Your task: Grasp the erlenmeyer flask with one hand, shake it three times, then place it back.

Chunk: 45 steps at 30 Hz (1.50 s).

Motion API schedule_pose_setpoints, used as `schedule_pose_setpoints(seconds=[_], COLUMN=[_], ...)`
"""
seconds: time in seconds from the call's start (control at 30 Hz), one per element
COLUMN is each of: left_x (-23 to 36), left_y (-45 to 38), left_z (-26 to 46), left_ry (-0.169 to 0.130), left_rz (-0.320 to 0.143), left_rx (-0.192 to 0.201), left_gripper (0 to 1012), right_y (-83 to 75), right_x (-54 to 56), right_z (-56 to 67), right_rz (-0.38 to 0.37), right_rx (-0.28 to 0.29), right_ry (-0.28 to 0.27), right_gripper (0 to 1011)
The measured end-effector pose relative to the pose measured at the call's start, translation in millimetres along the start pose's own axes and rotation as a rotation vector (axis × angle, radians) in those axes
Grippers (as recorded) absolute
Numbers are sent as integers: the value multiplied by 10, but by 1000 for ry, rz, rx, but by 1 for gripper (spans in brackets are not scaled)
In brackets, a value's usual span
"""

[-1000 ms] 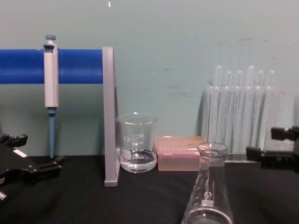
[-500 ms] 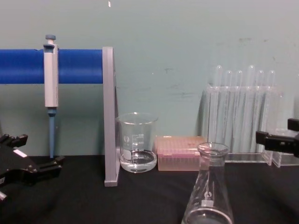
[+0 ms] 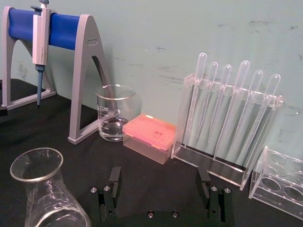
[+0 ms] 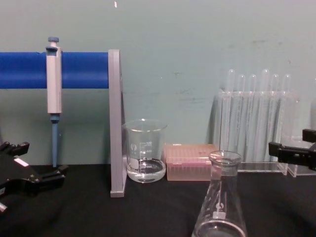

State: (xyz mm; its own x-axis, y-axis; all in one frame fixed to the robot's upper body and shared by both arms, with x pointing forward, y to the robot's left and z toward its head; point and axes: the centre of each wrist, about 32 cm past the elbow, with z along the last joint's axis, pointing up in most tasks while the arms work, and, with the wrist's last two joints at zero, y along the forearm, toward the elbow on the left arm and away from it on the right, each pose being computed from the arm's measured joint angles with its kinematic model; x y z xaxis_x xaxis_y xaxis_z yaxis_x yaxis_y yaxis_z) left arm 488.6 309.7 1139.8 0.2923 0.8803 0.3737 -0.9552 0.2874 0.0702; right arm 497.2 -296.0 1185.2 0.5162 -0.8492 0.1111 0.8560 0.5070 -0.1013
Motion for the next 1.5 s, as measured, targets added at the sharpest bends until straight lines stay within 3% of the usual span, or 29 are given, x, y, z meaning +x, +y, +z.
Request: schedule_pose_setpoints(seconds=[1.5], left_x=[0], left_y=[0], left_z=[0], left_ry=[0], left_rz=[0], left_rx=[0], left_gripper=[1001], right_y=[2], right_x=[-2], right_z=[2], right_rz=[0], right_rx=[3], right_ry=[1], right_gripper=[1000])
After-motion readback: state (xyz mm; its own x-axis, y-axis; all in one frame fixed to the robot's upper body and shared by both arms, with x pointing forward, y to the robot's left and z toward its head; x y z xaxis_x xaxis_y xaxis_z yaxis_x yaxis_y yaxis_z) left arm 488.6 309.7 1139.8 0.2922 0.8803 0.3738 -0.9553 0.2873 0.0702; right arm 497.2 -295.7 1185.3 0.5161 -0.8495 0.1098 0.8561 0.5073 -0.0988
